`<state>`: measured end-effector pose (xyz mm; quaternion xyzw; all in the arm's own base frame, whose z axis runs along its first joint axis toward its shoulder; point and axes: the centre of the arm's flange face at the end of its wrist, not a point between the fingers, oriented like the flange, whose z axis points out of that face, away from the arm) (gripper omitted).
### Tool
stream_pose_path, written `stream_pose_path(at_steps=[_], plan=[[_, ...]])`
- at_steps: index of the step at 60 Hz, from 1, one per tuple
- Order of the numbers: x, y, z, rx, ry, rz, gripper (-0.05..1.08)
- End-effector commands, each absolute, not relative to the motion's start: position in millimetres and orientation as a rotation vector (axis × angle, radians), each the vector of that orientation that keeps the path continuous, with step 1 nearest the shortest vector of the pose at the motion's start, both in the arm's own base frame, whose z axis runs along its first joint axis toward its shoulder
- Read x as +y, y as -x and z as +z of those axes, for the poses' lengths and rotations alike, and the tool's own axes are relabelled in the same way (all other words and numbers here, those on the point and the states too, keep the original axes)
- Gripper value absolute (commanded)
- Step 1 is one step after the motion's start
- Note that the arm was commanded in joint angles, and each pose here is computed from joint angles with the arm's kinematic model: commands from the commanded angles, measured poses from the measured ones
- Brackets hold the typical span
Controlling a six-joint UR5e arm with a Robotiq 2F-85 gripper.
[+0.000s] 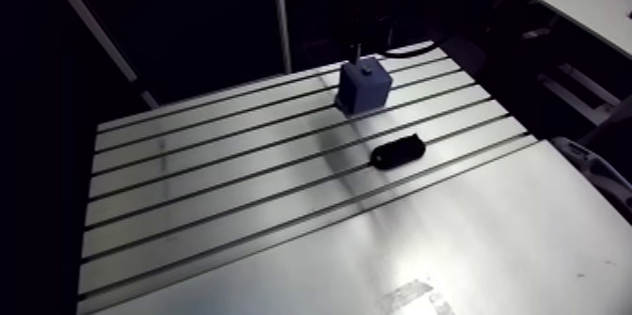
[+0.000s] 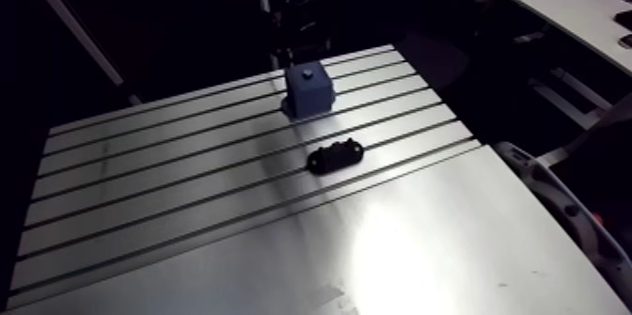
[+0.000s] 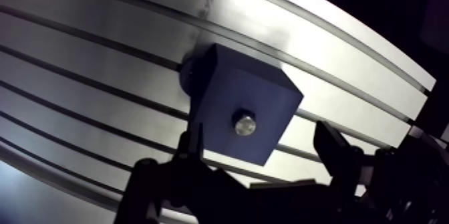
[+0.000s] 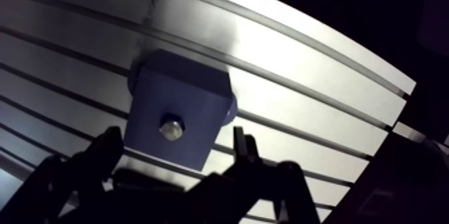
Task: Pick up the M10 bolt and insert it into the hex recess until seated.
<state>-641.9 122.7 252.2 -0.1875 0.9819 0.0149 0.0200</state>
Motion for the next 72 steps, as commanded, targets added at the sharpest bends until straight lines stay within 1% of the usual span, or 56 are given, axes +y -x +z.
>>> stream_pose_path(at_steps=[1,3,4,7,10,11,13,14,17,18,20,21,22,23,24,25,26,27,28,30,31,33,35,36,37,38,39,41,42,43,45,52,58,65,66,68,72], plan=[[119,642,270,3.113,0.431,0.034,0.02],[117,641,272,3.117,0.395,0.035,0.02],[117,640,275,3.121,0.344,0.047,0.02],[117,639,278,3.128,0.283,0.050,0.02],[116,636,285,3.129,0.167,0.043,0.02],[115,634,286,3.120,0.120,0.037,0.02],[115,634,286,3.120,0.120,0.037,0.02],[115,634,287,3.112,0.082,0.032,0.02],[115,633,288,3.105,0.052,0.027,0.02],[115,633,289,3.092,0.017,0.019,0.05],[115,633,289,3.092,0.017,0.019,0.05],[116,633,290,3.088,-0.002,0.016,0.09],[116,633,290,3.088,-0.002,0.016,0.09],[116,634,290,3.086,-0.018,0.015,0.14],[116,634,290,3.086,-0.018,0.015,0.14],[117,634,292,3.087,-0.033,0.019,0.21],[117,634,292,3.087,-0.033,0.019,0.21],[117,635,294,3.092,-0.039,0.025,0.31],[117,635,294,3.092,-0.039,0.025,0.31],[117,635,296,3.095,-0.045,0.029,0.54],[117,635,296,3.095,-0.045,0.029,0.54],[117,636,294,3.096,-0.043,0.030,0.86],[117,636,294,3.096,-0.043,0.030,0.86],[117,635,292,3.094,-0.043,0.031,0.96],[117,635,292,3.094,-0.043,0.031,0.96],[118,634,291,3.092,-0.045,0.030,1.01],[118,634,291,3.092,-0.045,0.030,1.01],[119,636,288,3.086,-0.045,0.029,1.05],[119,636,288,3.086,-0.045,0.029,1.05],[119,636,286,3.084,-0.045,0.023,1.07],[120,635,283,3.079,-0.049,0.024,1.07],[120,634,280,3.078,-0.054,0.019,1.07],[121,636,277,3.095,-0.052,0.034,1.07],[121,635,274,3.098,-0.055,0.034,1.07],[120,635,271,3.097,-0.055,0.029,1.07],[120,634,270,3.099,-0.055,0.027,1.07],[120,634,268,3.110,-0.060,0.029,1.07]])
